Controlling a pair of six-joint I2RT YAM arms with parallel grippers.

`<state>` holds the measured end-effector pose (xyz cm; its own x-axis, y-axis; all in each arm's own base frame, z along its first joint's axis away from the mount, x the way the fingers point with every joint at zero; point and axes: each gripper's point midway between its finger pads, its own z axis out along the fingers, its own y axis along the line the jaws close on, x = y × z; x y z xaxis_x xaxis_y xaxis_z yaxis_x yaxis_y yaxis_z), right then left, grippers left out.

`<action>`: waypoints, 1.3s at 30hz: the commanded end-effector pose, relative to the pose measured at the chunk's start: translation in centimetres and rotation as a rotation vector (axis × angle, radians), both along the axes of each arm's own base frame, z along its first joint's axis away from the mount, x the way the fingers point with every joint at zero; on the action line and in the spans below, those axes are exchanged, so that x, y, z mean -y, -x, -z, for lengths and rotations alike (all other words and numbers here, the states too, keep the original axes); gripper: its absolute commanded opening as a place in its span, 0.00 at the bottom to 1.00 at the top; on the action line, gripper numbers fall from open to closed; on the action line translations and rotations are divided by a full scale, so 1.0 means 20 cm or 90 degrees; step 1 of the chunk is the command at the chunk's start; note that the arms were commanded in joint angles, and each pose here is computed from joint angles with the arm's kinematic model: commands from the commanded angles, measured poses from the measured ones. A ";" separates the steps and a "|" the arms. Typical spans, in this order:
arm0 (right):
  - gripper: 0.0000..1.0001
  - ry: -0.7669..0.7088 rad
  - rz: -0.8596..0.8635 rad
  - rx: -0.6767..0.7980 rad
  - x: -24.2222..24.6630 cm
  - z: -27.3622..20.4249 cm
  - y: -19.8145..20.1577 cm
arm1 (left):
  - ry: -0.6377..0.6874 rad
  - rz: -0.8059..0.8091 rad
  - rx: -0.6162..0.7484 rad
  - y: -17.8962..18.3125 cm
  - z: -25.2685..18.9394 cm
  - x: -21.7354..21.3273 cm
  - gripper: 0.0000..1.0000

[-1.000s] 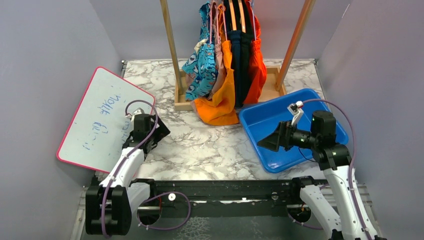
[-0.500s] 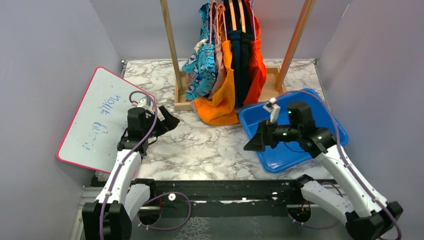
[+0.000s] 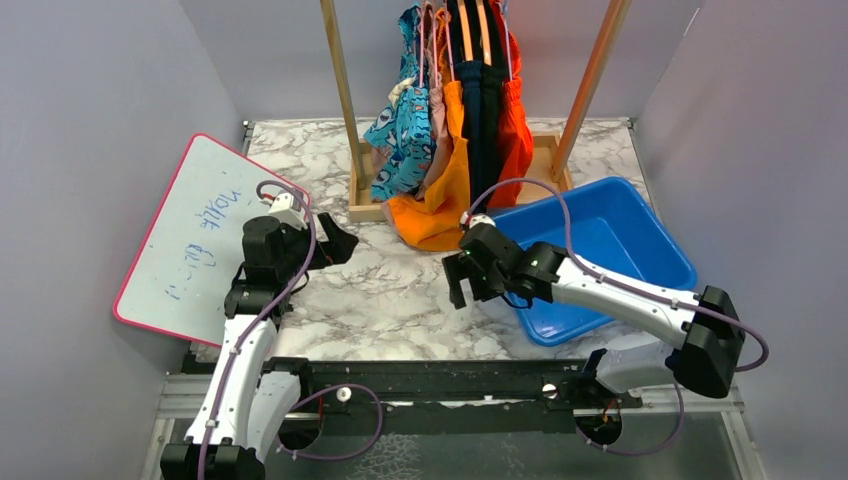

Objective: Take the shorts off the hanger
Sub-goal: Move the basket to the corner of the board.

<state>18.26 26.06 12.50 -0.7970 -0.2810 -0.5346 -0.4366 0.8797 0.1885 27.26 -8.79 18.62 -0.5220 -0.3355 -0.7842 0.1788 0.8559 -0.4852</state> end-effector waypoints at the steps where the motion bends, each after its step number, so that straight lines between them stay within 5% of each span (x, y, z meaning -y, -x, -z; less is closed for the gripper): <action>1: 1.00 0.073 0.137 0.099 0.18 0.02 -0.14 | -0.030 0.011 0.004 0.02 0.03 -0.01 0.99; 21: 0.99 0.038 0.441 0.106 0.68 0.02 0.04 | -0.029 0.019 -0.015 0.03 0.08 -0.01 0.99; 30: 0.99 -0.237 0.208 0.138 0.27 -0.35 0.02 | -0.030 0.017 -0.017 0.03 0.08 -0.01 0.99; 39: 0.99 0.047 0.335 0.311 0.56 -0.49 -0.34 | -0.036 0.008 -0.018 0.03 0.08 -0.02 0.99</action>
<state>22.17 18.62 20.94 -0.5943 0.1303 -0.7936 -0.0693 0.9748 0.2120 26.83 -8.60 17.24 -0.5491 -0.2977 -0.7809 0.1792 0.8707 -0.4580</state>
